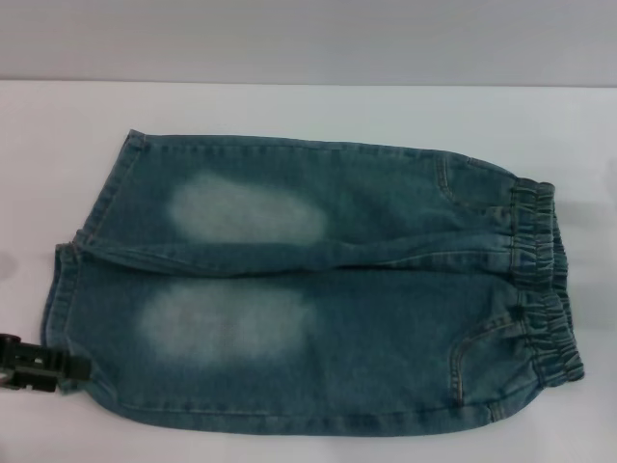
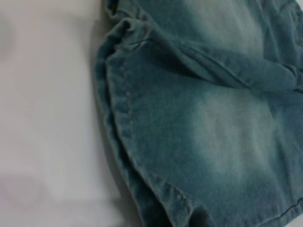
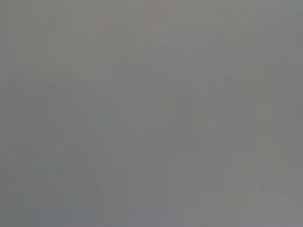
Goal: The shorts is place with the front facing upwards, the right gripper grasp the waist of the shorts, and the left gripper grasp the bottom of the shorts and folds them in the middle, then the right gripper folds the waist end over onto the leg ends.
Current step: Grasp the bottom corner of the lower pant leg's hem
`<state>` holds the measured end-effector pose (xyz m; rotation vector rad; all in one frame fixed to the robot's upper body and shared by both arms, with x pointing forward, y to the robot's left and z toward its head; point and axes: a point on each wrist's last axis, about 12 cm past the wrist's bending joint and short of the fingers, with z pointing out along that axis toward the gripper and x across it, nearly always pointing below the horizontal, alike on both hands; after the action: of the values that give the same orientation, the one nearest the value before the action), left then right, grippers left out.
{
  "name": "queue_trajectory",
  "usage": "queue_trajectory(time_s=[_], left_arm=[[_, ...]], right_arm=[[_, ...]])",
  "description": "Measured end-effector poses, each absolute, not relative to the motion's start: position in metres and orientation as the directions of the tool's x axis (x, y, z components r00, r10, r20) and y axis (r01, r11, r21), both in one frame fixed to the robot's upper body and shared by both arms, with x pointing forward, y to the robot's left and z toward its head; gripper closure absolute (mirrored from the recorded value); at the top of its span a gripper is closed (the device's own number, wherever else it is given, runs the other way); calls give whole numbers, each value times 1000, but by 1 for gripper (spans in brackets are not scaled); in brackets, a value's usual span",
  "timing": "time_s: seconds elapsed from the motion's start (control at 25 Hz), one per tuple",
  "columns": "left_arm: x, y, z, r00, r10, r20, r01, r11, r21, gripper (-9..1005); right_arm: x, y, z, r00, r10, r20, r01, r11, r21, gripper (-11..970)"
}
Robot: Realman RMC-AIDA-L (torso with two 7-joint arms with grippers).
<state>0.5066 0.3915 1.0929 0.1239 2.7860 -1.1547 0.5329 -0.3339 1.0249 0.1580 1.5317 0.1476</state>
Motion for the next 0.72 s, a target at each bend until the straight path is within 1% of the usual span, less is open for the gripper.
queue_trajectory(time_s=[0.36, 0.56, 0.72], left_arm=[[519, 383, 1098, -983, 54, -177, 163, 704, -692, 195], [526, 383, 1097, -977, 50, -206, 177, 726, -664, 195], [526, 382, 1095, -978, 64, -196, 181, 723, -666, 196]], right_arm=[[533, -333, 1024, 30, 195, -980, 2, 981, 196, 172], [532, -333, 1023, 28, 197, -980, 3, 980, 197, 172], [532, -333, 1023, 27, 197, -980, 3, 980, 197, 173]])
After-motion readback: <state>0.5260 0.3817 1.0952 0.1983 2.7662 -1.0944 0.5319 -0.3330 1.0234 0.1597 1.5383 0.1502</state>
